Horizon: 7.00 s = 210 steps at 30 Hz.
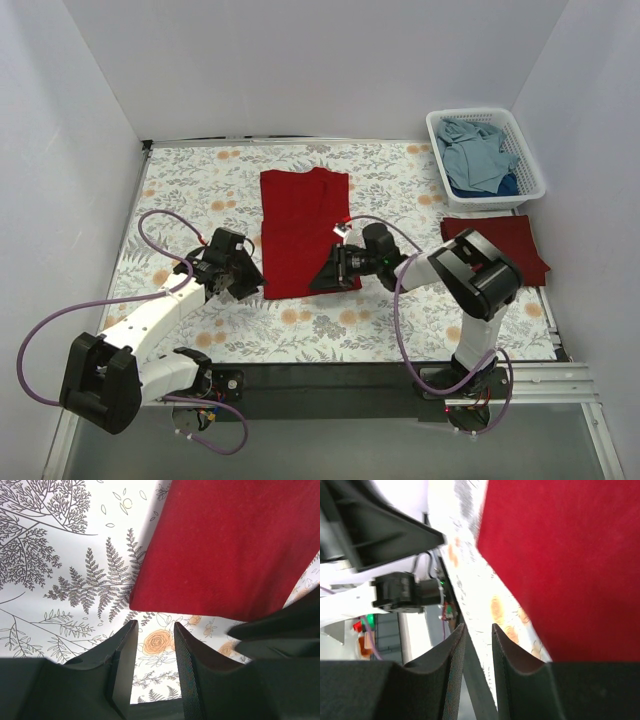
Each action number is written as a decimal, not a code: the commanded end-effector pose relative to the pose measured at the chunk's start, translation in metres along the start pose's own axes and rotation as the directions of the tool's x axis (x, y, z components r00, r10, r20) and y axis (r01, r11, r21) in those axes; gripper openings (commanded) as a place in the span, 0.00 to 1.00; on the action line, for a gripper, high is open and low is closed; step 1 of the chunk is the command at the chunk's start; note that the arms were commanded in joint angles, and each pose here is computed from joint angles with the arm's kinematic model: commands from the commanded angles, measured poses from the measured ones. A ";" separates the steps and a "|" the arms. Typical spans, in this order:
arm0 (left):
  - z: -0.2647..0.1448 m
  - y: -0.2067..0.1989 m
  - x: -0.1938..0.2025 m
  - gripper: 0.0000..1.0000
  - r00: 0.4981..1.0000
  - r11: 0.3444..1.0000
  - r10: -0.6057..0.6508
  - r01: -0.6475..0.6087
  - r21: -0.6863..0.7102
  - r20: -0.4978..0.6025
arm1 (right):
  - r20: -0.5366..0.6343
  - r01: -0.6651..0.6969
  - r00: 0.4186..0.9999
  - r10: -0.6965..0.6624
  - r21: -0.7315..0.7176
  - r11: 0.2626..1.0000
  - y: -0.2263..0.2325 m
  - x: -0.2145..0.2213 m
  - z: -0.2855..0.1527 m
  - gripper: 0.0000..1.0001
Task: Fold and stack the t-shirts
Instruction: Fold the tshirt
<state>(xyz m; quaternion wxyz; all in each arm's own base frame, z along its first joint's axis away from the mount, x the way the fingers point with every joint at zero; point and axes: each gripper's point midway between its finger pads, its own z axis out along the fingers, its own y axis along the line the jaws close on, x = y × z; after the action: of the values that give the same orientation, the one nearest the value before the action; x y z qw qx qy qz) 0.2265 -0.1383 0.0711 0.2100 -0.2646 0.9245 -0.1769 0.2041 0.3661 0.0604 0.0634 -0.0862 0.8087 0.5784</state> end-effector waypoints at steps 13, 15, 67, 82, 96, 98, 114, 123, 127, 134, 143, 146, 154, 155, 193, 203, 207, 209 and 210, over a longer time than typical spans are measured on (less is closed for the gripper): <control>-0.016 -0.017 -0.016 0.48 0.996 0.996 0.068 -0.072 0.058 0.061 | 0.119 -0.002 0.993 -0.005 0.059 0.998 -0.060 -0.005 -0.076 0.33; -0.019 -0.017 -0.019 0.49 0.993 0.994 0.092 -0.096 0.057 0.073 | 0.147 0.044 0.988 -0.052 0.061 0.997 -0.046 -0.012 -0.082 0.33; 0.016 -0.013 -0.007 0.70 0.949 0.938 0.314 -0.315 -0.148 -0.028 | -0.184 0.255 0.963 -0.199 0.864 0.434 -0.072 -0.019 -0.099 0.49; 0.020 -0.007 0.004 0.68 0.939 0.922 0.336 -0.344 -0.178 -0.077 | -0.252 0.280 0.960 -0.124 0.889 0.362 -0.101 0.011 -0.111 0.17; 0.037 -0.002 0.010 0.48 0.932 0.905 0.341 -0.360 -0.228 -0.121 | -0.256 0.294 0.955 -0.147 0.872 0.392 -0.093 0.009 -0.108 0.01; 0.040 0.000 0.012 0.42 0.931 0.899 0.338 -0.362 -0.246 -0.136 | -0.258 0.296 0.955 -0.147 0.870 0.394 -0.094 0.009 -0.107 0.01; 0.054 0.034 0.041 0.05 0.923 0.875 0.286 -0.361 -0.322 -0.258 | -0.282 0.328 0.944 -0.169 0.837 0.437 -0.084 0.012 -0.099 0.01; -0.014 0.058 0.100 0.00 0.889 0.865 0.283 -0.399 -0.305 -0.360 | -0.400 0.383 0.912 -0.090 0.751 0.539 -0.044 0.095 -0.117 0.01; -0.068 0.075 0.157 0.00 0.869 0.894 0.218 -0.360 -0.265 -0.445 | -0.444 0.376 0.896 -0.035 0.712 0.593 -0.023 0.166 -0.139 0.01; -0.121 0.081 0.195 0.00 0.854 0.922 0.193 -0.326 -0.209 -0.483 | -0.489 0.370 0.872 -0.003 0.656 0.658 -0.002 0.219 -0.154 0.01; -0.108 -0.004 0.099 0.00 0.946 0.964 0.240 -0.259 -0.065 -0.216 | -0.358 0.420 0.904 -0.234 0.637 0.647 0.069 0.095 -0.151 0.01; -0.102 -0.026 0.070 0.00 0.956 0.965 0.251 -0.259 -0.033 -0.152 | -0.319 0.415 0.909 -0.269 0.634 0.653 0.081 0.061 -0.148 0.01; -0.083 -0.079 -0.013 0.00 0.967 0.967 0.255 -0.254 0.031 -0.016 | -0.292 0.432 0.902 -0.318 0.599 0.674 0.093 -0.014 -0.133 0.01; -0.074 -0.081 -0.027 0.00 0.973 0.973 0.231 -0.230 0.020 -0.002 | -0.272 0.417 0.909 -0.316 0.601 0.682 0.093 -0.025 -0.134 0.01; 0.011 -0.100 -0.131 0.58 0.958 0.967 0.230 -0.245 0.072 0.172 | -0.057 0.228 0.945 -0.322 0.822 0.522 -0.016 -0.154 -0.161 0.35; 0.015 -0.114 -0.056 0.41 0.936 0.882 0.332 -0.352 0.313 0.118 | 0.032 0.450 0.877 -0.480 0.300 0.841 0.039 -0.107 -0.094 0.42; 0.046 -0.132 -0.076 0.31 0.951 0.899 0.278 -0.307 0.314 0.135 | 0.079 0.454 0.878 -0.472 0.175 0.874 0.028 -0.121 -0.076 0.41; 0.065 -0.139 -0.091 0.27 0.962 0.914 0.240 -0.270 0.305 0.131 | 0.099 0.394 0.907 -0.410 0.150 0.907 0.013 -0.129 -0.071 0.41; 0.071 -0.142 -0.100 0.26 0.969 0.918 0.207 -0.240 0.315 0.133 | 0.132 0.409 0.896 -0.425 0.133 0.903 0.014 -0.143 -0.074 0.41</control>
<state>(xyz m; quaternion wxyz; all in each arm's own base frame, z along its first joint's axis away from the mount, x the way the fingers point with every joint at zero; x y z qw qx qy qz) 0.3453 -0.2023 0.0702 0.2553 -0.1032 0.9289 -0.2476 0.3106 0.2983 0.0950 0.2029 -0.1984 0.8529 0.4382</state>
